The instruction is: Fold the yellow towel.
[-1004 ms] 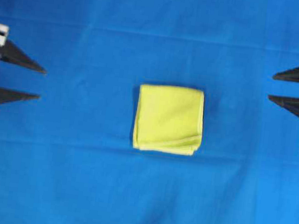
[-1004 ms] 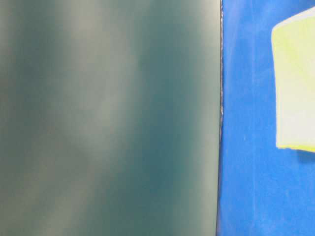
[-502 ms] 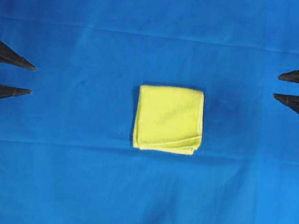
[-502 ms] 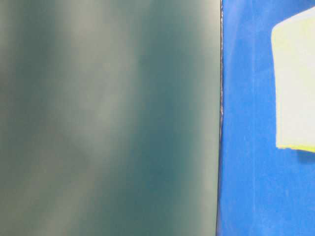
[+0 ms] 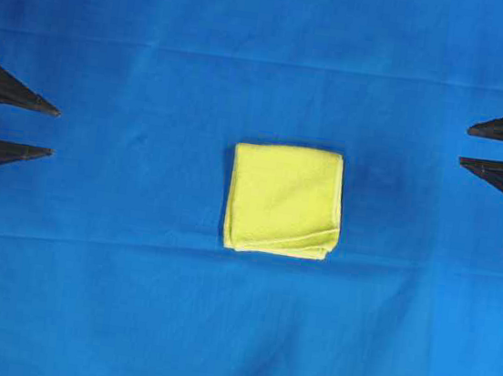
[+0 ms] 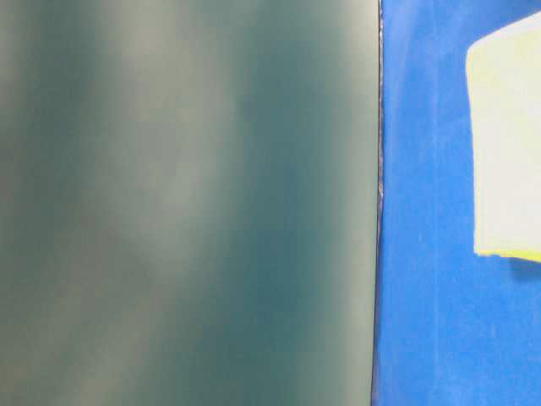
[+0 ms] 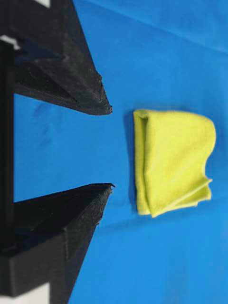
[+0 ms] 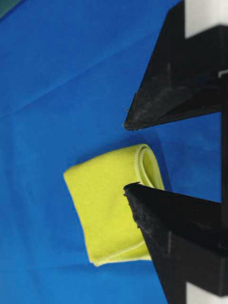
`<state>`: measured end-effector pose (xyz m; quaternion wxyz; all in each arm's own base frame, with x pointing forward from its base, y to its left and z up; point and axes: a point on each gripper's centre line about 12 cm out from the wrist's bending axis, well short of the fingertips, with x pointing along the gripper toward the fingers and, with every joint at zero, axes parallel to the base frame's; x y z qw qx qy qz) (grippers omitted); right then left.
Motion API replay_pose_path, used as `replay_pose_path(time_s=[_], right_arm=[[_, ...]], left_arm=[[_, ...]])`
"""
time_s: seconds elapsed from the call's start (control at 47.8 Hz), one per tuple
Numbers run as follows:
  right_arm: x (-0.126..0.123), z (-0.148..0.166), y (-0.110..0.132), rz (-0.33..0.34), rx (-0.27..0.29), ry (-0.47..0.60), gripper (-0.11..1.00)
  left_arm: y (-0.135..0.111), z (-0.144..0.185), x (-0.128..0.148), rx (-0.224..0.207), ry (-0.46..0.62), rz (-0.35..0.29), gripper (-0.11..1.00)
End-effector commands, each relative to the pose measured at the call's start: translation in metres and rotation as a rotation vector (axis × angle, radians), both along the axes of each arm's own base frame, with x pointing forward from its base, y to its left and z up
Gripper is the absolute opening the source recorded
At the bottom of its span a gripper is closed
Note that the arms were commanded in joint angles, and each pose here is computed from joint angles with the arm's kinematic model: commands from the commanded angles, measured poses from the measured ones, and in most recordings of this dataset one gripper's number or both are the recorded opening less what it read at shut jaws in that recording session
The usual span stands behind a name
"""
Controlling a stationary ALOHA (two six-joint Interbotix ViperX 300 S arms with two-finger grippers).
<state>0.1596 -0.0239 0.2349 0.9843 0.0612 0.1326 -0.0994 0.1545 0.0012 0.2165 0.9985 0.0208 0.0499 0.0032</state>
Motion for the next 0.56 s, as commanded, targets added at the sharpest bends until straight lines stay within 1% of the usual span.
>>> replay_pose_path(time_s=[0.0,0.544], right_arm=[[0.0029,0.0014,-0.0001,0.002,0.002,0.003,0.55],[0.0031,0.0003,0.0002,0.003,0.001,0.008,0.55]], left_arm=[[0.0005,0.0045,0.0016,0.002,-0.014,0.003,0.57],[0.0008,0.0053,0.0016,0.002,-0.017,0.005,0.57]])
